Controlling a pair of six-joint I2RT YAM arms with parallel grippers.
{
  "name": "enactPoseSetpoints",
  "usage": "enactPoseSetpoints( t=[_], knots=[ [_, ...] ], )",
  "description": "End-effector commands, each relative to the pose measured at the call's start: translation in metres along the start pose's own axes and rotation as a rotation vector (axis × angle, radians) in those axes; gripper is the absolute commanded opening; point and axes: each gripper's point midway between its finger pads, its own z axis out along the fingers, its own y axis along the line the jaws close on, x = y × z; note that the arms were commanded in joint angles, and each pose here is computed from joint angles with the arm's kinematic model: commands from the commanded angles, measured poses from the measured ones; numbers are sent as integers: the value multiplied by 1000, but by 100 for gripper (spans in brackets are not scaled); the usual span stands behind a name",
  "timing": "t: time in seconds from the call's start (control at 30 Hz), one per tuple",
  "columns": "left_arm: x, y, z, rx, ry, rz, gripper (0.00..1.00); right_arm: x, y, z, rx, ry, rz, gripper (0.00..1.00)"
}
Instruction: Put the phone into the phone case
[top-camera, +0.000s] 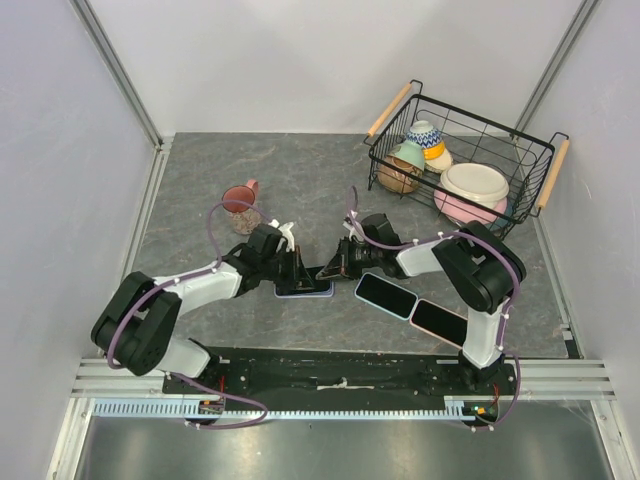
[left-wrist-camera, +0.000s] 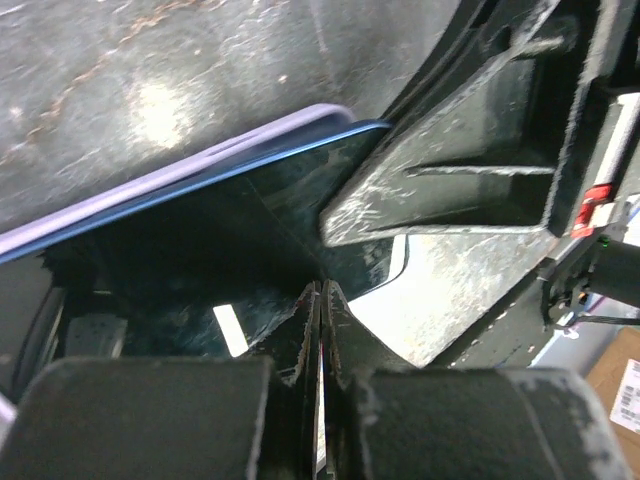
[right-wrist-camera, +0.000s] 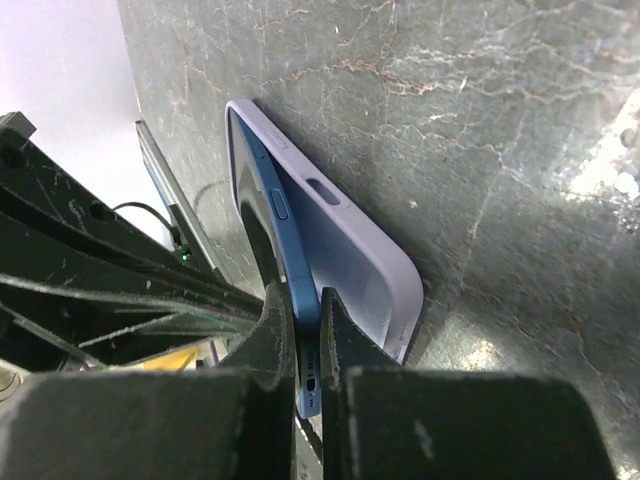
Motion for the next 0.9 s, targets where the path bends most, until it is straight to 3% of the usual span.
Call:
enactPoseSetpoints(
  t=[0.0,0.4,0.63,0.87],
  knots=[
    [2,-7,13,47,-8,-20,2,76,-82,9,367,175,-7,2],
    [18,21,24,-62,42,-79,2,91,-105,0,503,243,-45,10],
    [24,43,23,-171,35,-101,2,92,-109,-7,537,252,-60,23],
    [42,54,27,-201,102,-145,2,90,-105,-14,559,246,-88,34]
  ],
)
